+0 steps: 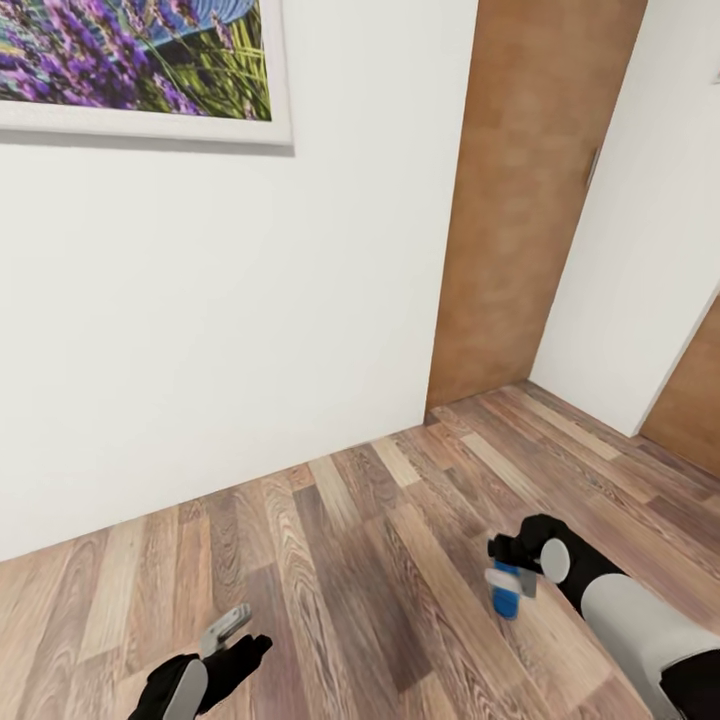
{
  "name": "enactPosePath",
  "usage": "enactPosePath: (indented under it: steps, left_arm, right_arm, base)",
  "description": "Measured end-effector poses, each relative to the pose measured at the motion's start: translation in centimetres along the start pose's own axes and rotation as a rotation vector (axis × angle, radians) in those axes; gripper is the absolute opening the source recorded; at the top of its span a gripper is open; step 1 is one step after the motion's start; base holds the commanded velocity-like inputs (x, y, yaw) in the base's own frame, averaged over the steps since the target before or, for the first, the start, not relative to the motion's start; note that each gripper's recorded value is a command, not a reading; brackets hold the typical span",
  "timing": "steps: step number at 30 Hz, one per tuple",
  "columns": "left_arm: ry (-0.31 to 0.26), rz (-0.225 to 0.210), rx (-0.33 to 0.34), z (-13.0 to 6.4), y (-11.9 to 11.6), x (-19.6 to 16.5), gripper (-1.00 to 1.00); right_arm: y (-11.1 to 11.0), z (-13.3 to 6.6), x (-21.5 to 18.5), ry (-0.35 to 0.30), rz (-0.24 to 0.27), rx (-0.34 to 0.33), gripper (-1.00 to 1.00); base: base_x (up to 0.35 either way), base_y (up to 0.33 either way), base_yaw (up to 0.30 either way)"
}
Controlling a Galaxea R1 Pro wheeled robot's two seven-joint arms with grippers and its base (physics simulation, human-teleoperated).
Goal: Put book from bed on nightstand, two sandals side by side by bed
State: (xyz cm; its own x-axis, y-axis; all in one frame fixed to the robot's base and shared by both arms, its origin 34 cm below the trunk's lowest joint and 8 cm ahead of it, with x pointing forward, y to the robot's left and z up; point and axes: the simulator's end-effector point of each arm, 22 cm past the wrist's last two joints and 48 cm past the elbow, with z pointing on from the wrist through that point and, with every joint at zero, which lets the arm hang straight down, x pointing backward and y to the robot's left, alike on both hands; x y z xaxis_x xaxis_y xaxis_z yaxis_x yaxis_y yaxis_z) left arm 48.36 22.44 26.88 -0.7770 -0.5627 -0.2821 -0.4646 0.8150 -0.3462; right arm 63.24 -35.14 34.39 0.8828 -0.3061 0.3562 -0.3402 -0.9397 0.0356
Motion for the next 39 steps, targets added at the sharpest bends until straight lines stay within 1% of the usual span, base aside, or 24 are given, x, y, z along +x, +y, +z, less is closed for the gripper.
enactPosePath:
  steps: [3, 4, 8, 17, 18, 21, 24, 27, 32, 37, 39]
  left_arm:
    - [0.007, 0.033, 0.008, 0.1, -0.8, 0.5, 1.0]
    - [0.012, 0.053, 0.013, 0.1, -1.3, 0.7, 1.0]
    - [0.016, 0.078, 0.02, 0.1, -1.9, 1.0, 1.0]
    - [0.013, 0.094, 0.024, 0.1, -2.3, 1.0, 1.0]
    - [0.014, 0.103, 0.024, 0.1, -2.5, 1.1, 1.0]
    - [0.015, 0.11, 0.023, 0.1, -2.6, 1.2, 1.0]
    - [0.015, 0.113, 0.022, 0.1, -2.6, 1.3, 1.0]
    - [0.016, 0.115, 0.024, 0.1, -2.7, 1.4, 1.0]
    - [0.018, 0.116, 0.028, 0.1, -2.9, 1.4, 1.0]
    - [0.019, 0.115, 0.029, 0.2, -2.9, 1.5, 1.0]
    - [0.019, 0.116, 0.029, 0.2, -2.9, 1.5, 1.0]
  right_arm:
    - [0.4, 0.0, -0.4, -0.024, 0.012, -0.009, 1.0]
    - [0.4, -0.1, -0.6, -0.036, 0.015, -0.011, 1.0]
    - [0.4, -0.2, -0.7, -0.051, 0.018, -0.011, 1.0]
    - [0.4, -0.2, -0.7, -0.053, 0.014, -0.016, 1.0]
    - [0.4, -0.2, -0.6, -0.048, 0.017, -0.016, 1.0]
    - [0.3, -0.2, -0.3, -0.033, 0.026, -0.014, 1.0]
    - [0.3, -0.1, 0.5, 0.002, 0.037, -0.016, 1.0]
    - [0.4, -0.1, 1.3, 0.042, 0.049, -0.019, 1.0]
    - [0.5, -0.1, 1.9, 0.071, 0.062, -0.022, 1.0]
    - [0.6, -0.1, 1.8, 0.064, 0.059, -0.023, 1.0]
    - [0.7, 0.0, 1.3, 0.048, 0.051, -0.03, 1.0]
  base:
    - [0.322, 0.0, 0.0]
    - [0.325, 0.0, 0.0]
    - [0.327, -0.01, 0.0]
    - [0.315, -0.126, 0.0]
    - [0.295, -0.193, 0.0]
    - [0.29, -0.198, 0.0]
    - [0.221, -0.155, 0.0]
    - [0.116, -0.081, 0.0]
    - [0.044, -0.031, 0.0]
    - [0.011, -0.008, 0.0]
    - [0.005, -0.019, 0.0]
